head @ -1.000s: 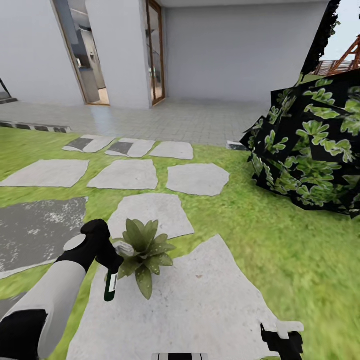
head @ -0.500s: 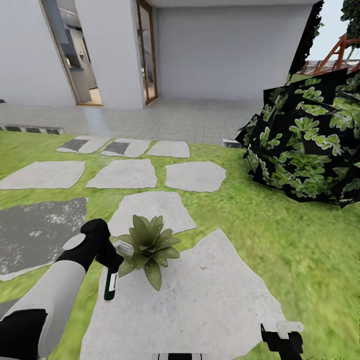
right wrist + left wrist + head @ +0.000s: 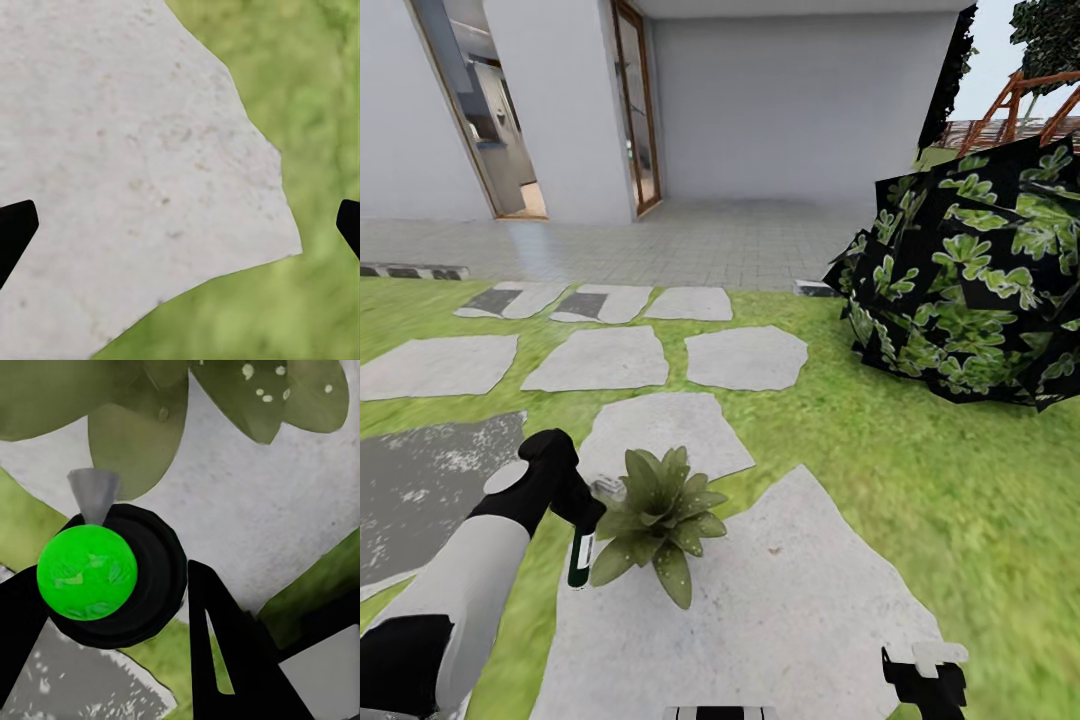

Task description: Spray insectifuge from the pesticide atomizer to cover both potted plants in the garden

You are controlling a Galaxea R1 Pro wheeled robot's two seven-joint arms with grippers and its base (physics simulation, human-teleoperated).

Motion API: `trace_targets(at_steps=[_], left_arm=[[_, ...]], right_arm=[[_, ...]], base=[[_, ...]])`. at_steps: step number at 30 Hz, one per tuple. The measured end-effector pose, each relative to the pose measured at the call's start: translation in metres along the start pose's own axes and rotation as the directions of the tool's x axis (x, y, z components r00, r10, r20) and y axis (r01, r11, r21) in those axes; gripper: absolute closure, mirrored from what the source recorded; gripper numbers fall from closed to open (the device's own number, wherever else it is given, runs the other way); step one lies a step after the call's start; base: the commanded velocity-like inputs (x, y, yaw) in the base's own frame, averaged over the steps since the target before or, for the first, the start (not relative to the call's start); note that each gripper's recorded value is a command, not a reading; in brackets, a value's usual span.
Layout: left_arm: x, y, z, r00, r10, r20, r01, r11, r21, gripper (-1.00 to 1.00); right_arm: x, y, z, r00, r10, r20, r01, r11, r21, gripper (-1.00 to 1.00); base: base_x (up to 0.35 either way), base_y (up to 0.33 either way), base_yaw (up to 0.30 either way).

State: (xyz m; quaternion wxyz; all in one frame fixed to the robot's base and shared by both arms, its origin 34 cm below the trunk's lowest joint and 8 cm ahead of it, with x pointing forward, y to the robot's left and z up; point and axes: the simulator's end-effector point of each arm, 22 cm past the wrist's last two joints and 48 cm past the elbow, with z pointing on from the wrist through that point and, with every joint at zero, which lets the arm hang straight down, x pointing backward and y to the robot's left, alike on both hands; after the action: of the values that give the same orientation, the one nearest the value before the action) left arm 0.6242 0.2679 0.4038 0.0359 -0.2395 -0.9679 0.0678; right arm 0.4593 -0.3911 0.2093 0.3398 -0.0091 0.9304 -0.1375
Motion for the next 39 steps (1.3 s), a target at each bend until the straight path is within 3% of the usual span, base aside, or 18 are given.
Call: trace_targets(at_steps=[4, 8, 12, 18, 23, 28, 32, 39], left_arm=[[-0.004, 0.002, -0.005, 1.000, 0.000, 0.009, 0.000, 1.000, -0.003, 1.00], [0.003, -0.004, 0.004, 1.000, 0.003, -0.008, -0.002, 1.000, 0.018, 1.00], [0.008, -0.024, 0.003, 1.000, 0.025, -0.015, -0.023, 0.992, 0.127, 1.00], [0.014, -0.020, 0.006, 0.993, 0.085, -0.078, -0.081, 0.996, 0.049, 1.00], [0.026, -0.011, 0.010, 0.992, 0.077, -0.102, -0.073, 0.996, 0.041, 1.00], [0.057, -0.020, 0.036, 0.986, 0.062, -0.153, -0.051, 0.996, 0.074, 1.00], [0.069, -0.005, 0.036, 0.987, 0.031, -0.160, -0.021, 0.998, 0.064, 1.00], [0.074, -0.009, 0.040, 0.986, 0.028, -0.166, -0.016, 0.997, 0.075, 1.00]], right_arm=[[0.000, 0.000, 0.000, 1.000, 0.000, 0.000, 0.000, 1.000, 0.000, -1.00], [0.000, 0.000, 0.000, 1.000, 0.000, 0.000, 0.000, 1.000, 0.000, -1.00], [0.000, 0.000, 0.000, 1.000, 0.000, 0.000, 0.000, 1.000, 0.000, -1.00], [0.000, 0.000, 0.000, 1.000, 0.000, 0.000, 0.000, 1.000, 0.000, -1.00], [0.000, 0.000, 0.000, 1.000, 0.000, 0.000, 0.000, 1.000, 0.000, -1.00], [0.000, 0.000, 0.000, 1.000, -0.001, 0.000, 0.001, 1.000, 0.000, -1.00], [0.000, 0.001, 0.000, 1.000, -0.001, 0.000, 0.001, 1.000, -0.002, -1.00], [0.001, 0.001, 0.000, 1.000, -0.001, -0.001, 0.001, 1.000, -0.003, -1.00]], base=[[0.000, 0.000, 0.000], [0.000, 0.000, 0.000], [0.000, 0.000, 0.000], [0.000, 0.000, 0.000], [0.000, 0.000, 0.000], [0.000, 0.000, 0.000], [0.000, 0.000, 0.000], [0.000, 0.000, -0.219]])
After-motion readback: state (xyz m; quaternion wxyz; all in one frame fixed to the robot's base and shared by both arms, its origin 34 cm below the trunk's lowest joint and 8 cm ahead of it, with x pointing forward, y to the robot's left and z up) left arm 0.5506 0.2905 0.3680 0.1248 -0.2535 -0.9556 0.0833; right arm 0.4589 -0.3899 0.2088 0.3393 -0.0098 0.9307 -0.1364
